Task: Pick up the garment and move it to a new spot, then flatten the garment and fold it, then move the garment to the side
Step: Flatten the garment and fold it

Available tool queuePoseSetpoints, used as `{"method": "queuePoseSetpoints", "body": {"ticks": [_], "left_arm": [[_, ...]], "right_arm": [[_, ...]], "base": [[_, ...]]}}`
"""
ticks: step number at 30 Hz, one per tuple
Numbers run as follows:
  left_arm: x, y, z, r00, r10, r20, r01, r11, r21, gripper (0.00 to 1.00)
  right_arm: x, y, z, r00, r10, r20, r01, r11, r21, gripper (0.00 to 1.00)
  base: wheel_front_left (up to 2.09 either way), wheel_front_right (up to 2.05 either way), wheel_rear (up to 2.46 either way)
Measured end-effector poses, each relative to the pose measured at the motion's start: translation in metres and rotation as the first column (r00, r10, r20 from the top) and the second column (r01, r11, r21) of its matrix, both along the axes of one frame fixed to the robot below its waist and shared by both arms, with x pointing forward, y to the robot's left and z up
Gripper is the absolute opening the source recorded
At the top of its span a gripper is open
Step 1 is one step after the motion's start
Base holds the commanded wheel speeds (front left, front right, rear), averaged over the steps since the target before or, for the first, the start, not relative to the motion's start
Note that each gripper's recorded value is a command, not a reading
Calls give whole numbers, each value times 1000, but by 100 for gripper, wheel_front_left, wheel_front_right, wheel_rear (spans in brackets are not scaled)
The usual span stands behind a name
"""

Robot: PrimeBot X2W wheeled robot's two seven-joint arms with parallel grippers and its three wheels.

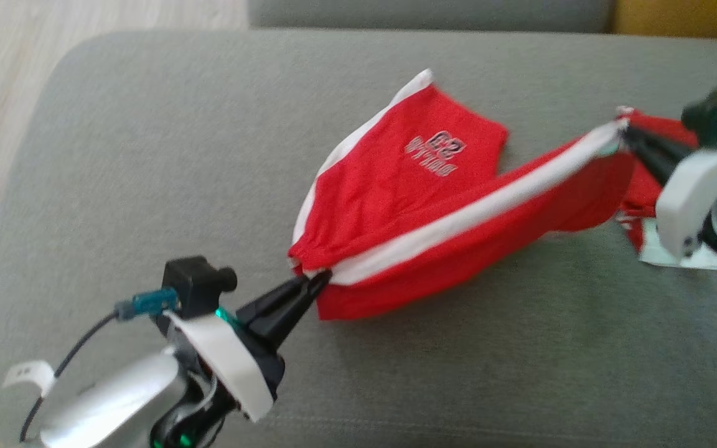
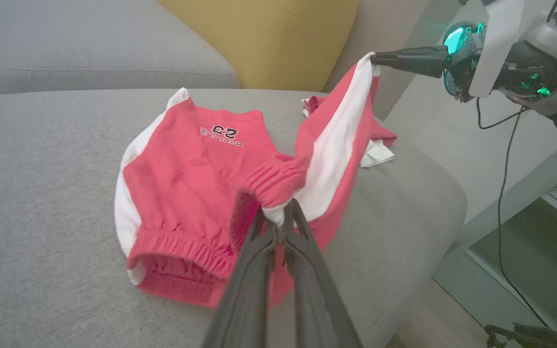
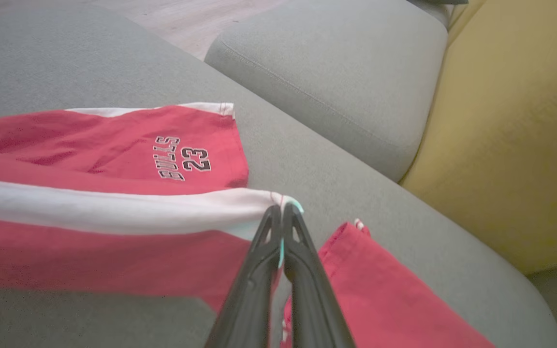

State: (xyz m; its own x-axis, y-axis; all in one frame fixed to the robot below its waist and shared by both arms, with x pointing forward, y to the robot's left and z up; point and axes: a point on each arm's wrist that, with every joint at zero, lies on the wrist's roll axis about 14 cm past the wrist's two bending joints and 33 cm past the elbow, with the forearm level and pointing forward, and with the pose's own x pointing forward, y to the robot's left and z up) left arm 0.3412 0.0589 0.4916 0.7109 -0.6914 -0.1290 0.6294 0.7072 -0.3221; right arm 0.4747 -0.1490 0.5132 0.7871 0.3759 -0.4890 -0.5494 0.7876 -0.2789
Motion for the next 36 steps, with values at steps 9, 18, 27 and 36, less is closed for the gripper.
{"method": "queuePoseSetpoints", "body": {"ticks": [9,18,27,36], "left_arm": [[24,22,-16,995,89,-36,-89,996,0,0],[40,40,-31,983,171,-70,-171,985,4,0],[56,56,-47,964,247,-101,-246,969,23,0],[77,66,-56,951,292,-102,-288,956,51,39]], "right_arm": [[61,55,-12,991,136,6,-135,987,-88,0],[100,98,-30,969,246,15,-242,959,-145,0],[130,122,-55,951,309,0,-302,931,-205,0],[152,134,-78,940,341,-15,-334,910,-246,0]], "base": [[0,0,0],[0,0,0],[0,0,0],[0,0,0]]}}
